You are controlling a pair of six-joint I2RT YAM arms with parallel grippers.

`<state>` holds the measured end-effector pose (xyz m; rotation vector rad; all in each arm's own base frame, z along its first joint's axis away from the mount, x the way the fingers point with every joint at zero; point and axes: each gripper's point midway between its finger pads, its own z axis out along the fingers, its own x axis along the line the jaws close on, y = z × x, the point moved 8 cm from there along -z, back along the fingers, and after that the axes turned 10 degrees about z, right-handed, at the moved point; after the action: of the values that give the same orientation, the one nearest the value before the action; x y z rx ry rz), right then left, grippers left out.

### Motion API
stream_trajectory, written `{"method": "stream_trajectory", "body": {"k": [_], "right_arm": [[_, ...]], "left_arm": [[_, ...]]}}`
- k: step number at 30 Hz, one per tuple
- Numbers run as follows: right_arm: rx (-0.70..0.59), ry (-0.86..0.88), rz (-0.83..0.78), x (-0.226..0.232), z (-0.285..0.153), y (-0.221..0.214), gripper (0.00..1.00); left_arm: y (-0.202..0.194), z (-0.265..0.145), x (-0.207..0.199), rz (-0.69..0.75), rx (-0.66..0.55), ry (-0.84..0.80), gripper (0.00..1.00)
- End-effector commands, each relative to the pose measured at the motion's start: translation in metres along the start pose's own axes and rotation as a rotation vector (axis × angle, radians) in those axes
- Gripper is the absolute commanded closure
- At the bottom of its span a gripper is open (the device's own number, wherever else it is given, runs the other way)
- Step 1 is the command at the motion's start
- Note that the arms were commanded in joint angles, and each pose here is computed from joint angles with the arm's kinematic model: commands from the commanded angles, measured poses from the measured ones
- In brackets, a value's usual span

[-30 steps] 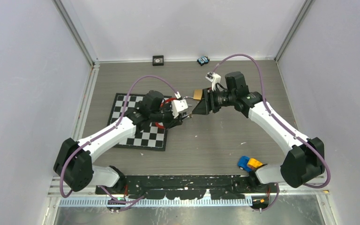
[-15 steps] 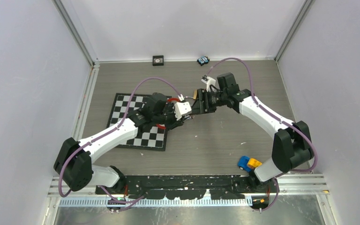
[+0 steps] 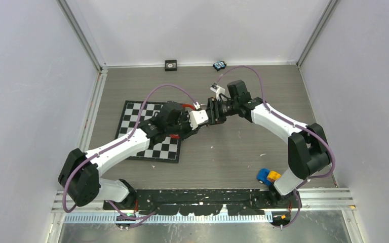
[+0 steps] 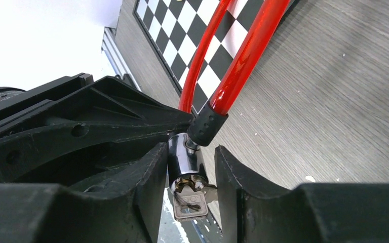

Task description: Unlock with the key

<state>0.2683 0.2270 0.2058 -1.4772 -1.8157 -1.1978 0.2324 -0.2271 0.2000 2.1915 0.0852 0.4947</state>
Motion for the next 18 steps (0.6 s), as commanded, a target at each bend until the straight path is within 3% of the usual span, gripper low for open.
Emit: {"method": "stream_trajectory", "body": {"k": [1,12,18], "right_arm": [[0.005,0.077,0.001,0.0076,0.0044,0.0057,0.58],[0.028,0.091,0.028,0.0061,0.0074,0.0048,0.54],[0.012,0.092,0.012,0.0078,0.0013,0.0077,0.9]], "left_arm": [[0.0149,0.0007,0.0155,0.056,-0.069,0.103,1.0],[0.0128,0.0015,0.0186,0.053,-0.054,0.137,1.0],[0.0106,0.0043,0.0152,0.054,-0.06,0.109,1.0]]}}
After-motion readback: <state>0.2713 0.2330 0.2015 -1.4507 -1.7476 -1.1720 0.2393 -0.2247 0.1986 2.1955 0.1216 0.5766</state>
